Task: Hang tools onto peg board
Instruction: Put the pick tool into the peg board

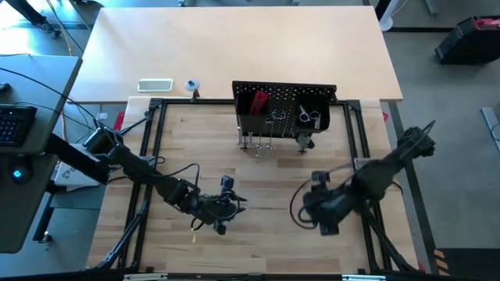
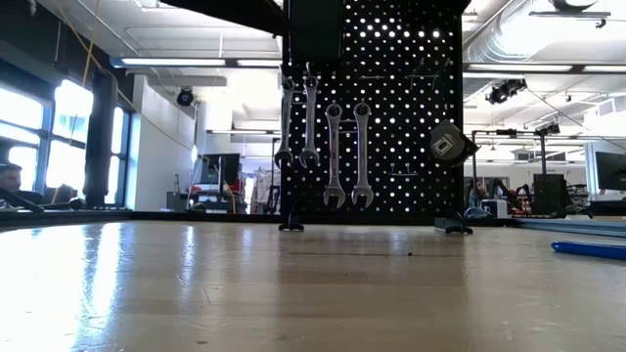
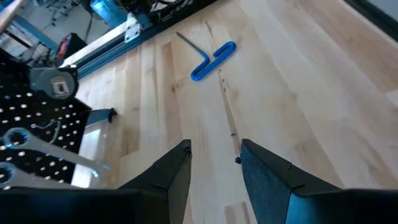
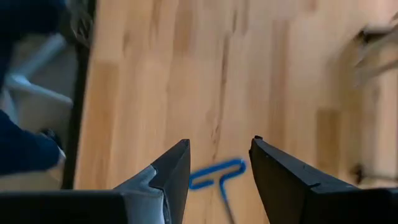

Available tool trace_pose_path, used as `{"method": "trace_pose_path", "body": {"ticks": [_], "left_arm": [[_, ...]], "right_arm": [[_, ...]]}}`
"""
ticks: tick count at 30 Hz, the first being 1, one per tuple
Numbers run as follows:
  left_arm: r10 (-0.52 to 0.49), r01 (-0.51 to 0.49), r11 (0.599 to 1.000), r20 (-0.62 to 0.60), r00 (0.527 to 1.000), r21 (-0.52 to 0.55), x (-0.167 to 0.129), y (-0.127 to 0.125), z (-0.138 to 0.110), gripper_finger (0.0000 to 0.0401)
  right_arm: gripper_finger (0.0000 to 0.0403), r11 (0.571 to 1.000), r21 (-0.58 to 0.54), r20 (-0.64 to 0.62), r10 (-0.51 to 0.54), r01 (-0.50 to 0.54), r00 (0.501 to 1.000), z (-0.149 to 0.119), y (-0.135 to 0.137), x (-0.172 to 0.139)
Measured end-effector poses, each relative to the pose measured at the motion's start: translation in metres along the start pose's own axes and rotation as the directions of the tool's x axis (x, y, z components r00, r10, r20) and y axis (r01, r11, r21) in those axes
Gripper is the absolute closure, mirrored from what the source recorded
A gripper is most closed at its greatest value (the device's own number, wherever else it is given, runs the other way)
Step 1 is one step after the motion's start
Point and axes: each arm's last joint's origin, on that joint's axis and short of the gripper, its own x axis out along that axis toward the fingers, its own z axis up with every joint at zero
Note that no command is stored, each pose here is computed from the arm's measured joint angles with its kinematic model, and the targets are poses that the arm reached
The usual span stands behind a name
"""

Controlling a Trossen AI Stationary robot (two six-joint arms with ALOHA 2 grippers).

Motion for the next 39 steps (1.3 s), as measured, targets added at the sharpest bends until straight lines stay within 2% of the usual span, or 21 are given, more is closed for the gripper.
{"method": "trace_pose_path", "body": {"ticks": [5, 12, 21, 28, 32, 37, 39], "left_arm": [[-0.036, 0.036, 0.999, -0.016, 0.999, 0.006, 0.018, -0.005, -0.006, 0.0270], [-0.094, 0.095, 0.995, -0.060, 0.994, 0.013, 0.048, -0.017, -0.021, 0.0270], [-0.152, 0.151, 0.988, -0.046, 0.987, -0.017, 0.079, -0.025, -0.034, 0.0270], [-0.170, 0.169, 0.985, -0.021, 0.985, -0.043, 0.087, -0.020, -0.036, 0.0270], [-0.159, 0.159, 0.986, 0.000, 0.987, -0.055, 0.088, -0.016, -0.034, 0.0270], [-0.152, 0.153, 0.986, 0.019, 0.988, -0.059, 0.089, -0.013, -0.032, 0.0270], [-0.146, 0.148, 0.987, 0.036, 0.989, -0.066, 0.090, -0.012, -0.031, 0.0270]], "right_arm": [[0.0241, 1.000, 0.017, -0.091, -0.016, 0.017, 0.996, -0.036, 0.017, 0.062], [0.0241, 0.996, 0.067, -0.228, -0.042, 0.058, 0.973, -0.086, 0.009, 0.123], [0.0241, 0.992, 0.063, -0.310, -0.082, 0.106, 0.947, -0.128, -0.011, 0.164], [0.0245, 0.991, 0.111, -0.239, -0.040, 0.069, 0.970, -0.138, -0.023, 0.183], [0.0278, 0.990, 0.125, -0.236, -0.035, 0.066, 0.971, -0.138, -0.026, 0.186], [0.0369, 0.993, 0.116, -0.215, 0.002, 0.023, 0.977, -0.135, -0.024, 0.187], [0.0391, 0.994, 0.109, -0.199, 0.013, 0.008, 0.980, -0.134, -0.023, 0.188]]}}
